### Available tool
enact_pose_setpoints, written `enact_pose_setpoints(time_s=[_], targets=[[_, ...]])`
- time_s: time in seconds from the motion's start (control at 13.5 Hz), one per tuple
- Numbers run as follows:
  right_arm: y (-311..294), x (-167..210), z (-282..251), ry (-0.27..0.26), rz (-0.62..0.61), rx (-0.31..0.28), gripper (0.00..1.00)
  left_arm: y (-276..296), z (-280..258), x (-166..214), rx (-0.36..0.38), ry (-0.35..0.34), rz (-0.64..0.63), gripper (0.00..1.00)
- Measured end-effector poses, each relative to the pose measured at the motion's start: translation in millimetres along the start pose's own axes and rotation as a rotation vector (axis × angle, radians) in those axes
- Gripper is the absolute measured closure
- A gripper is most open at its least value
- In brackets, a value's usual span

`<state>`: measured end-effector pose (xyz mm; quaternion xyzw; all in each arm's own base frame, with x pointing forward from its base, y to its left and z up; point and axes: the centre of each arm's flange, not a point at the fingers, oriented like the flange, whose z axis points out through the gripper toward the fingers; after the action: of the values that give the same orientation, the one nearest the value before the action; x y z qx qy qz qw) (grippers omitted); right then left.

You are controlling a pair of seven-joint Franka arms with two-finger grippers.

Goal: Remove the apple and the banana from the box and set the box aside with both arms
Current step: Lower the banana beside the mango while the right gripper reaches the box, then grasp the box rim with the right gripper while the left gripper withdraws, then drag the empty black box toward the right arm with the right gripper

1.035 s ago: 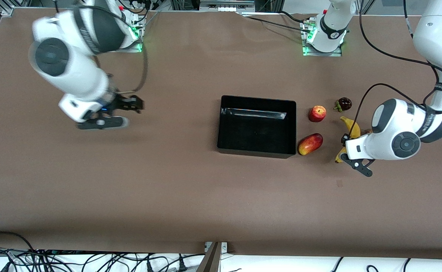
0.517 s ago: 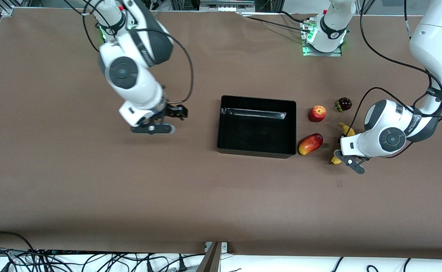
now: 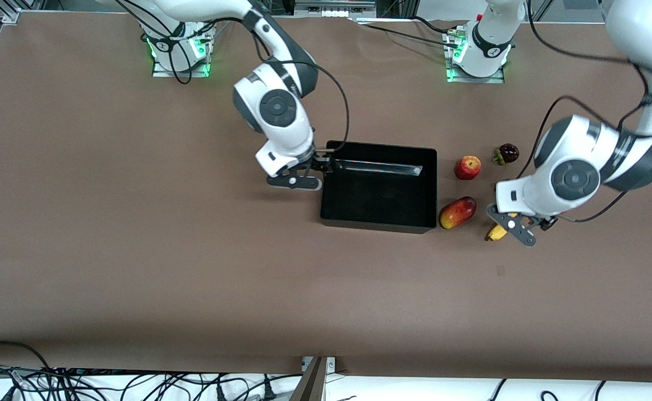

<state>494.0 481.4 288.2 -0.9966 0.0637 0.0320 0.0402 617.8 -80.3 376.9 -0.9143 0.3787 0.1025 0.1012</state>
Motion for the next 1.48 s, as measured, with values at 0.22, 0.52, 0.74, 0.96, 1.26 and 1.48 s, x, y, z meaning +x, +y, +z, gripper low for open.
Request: enact_pose_setpoints(time_s=[0.22, 0.52, 0.74, 0.96, 1.26, 1.48], targets=[[-21.0, -16.8, 26.9, 0.016, 0.016, 0.02, 0.0, -0.6, -117.1, -30.2, 0.005, 0.017, -0.098, 0.0], [-29.5, -28.9, 55.2, 0.021, 0.002, -0.002, 0.15, -43.9, -173.1, -79.4, -0.141, 0.12, -0.278, 0.0], [-24.5, -21.7, 56.3, 0.028, 0.001, -0.009, 0.52, -57.6, -170.2, -93.1, -0.244, 0.15, -0.423, 0.0], [-17.5, -9.8, 53.1, 0.036, -0.004, -0.008, 0.85, -49.7, -181.7, -97.8, -0.239, 0.136, -0.637, 0.0], [-15.5, -5.2, 51.0, 0.041, -0.005, -0.007, 0.96, -30.3, -185.9, -115.9, -0.185, 0.211, -0.747, 0.0], [-6.1, 9.8, 37.0, 0.04, -0.018, -0.024, 0.96, -18.4, -174.7, -136.0, -0.185, 0.204, -0.765, 0.0]])
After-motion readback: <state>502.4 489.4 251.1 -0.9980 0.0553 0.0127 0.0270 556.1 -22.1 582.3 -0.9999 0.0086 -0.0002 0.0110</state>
